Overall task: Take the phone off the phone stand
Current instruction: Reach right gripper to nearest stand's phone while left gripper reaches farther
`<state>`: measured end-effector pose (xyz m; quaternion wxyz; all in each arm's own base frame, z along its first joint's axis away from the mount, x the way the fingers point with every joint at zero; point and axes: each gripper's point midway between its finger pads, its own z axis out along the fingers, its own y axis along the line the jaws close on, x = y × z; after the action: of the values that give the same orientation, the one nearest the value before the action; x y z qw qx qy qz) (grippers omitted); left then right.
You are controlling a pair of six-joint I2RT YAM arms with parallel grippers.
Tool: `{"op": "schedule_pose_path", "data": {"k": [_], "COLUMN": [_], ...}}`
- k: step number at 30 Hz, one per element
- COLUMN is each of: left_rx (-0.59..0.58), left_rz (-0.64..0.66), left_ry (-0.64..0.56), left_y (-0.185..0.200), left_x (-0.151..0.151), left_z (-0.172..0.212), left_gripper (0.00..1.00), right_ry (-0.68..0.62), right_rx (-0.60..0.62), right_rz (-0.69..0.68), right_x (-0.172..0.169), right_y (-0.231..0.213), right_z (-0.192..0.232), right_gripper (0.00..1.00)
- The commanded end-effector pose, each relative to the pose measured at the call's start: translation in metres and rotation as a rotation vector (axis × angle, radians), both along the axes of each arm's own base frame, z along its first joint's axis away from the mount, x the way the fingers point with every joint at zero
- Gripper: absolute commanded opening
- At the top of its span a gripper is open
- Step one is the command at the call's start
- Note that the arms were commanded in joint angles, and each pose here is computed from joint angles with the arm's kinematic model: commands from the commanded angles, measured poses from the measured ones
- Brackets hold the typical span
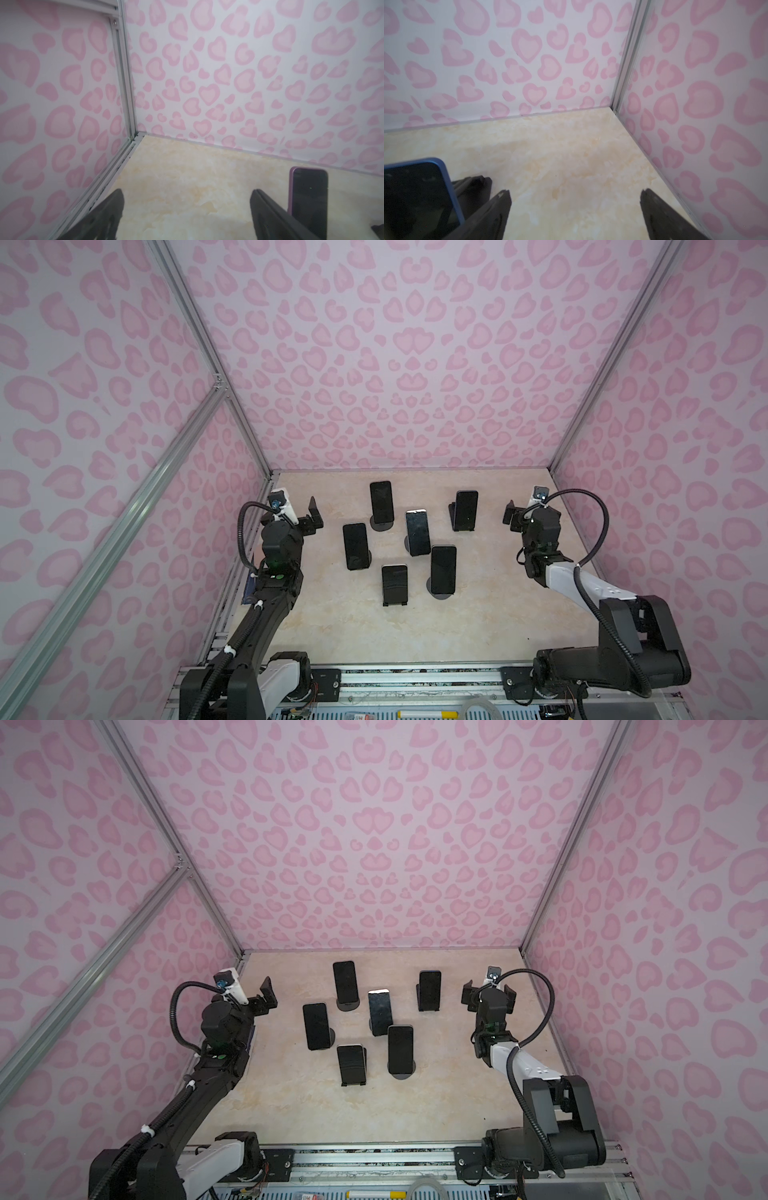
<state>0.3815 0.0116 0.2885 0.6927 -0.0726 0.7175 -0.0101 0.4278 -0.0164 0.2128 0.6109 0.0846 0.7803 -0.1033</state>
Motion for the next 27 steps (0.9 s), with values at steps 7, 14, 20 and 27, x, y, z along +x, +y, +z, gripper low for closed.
{"op": "schedule_pose_path", "data": {"k": [7,14,20,27], "left_rx": [-0.547,-0.699,-0.658,-0.586], "left_rz": [0.014,-0.033,-0.235,-0.207], "left_ry": [0.080,0.059,0.245,0.245], "left_y": [-0.006,-0.015,-0.065,-0.083], "left_x": [-0.028,-0.006,0.005,-0.025], "left_z": [0.083,0.082,0.073,0.056], "left_gripper": [0.98,0.98,0.99,0.99], "right_ry": [0.310,0.310,0.405,0.315], "right_rx": [0.341,0.334,0.288,0.365], "right_rz": [-0.226,-0.166,-0.034,-0.008], "right_x": [-0.028,-0.057,-0.092,-0.132], "right_y": [-0.018,0.011,0.063,0.078], "right_z": [0.017,0.033,0.024,0.019], "right_gripper": [0.97,0.72,0.74,0.75]}}
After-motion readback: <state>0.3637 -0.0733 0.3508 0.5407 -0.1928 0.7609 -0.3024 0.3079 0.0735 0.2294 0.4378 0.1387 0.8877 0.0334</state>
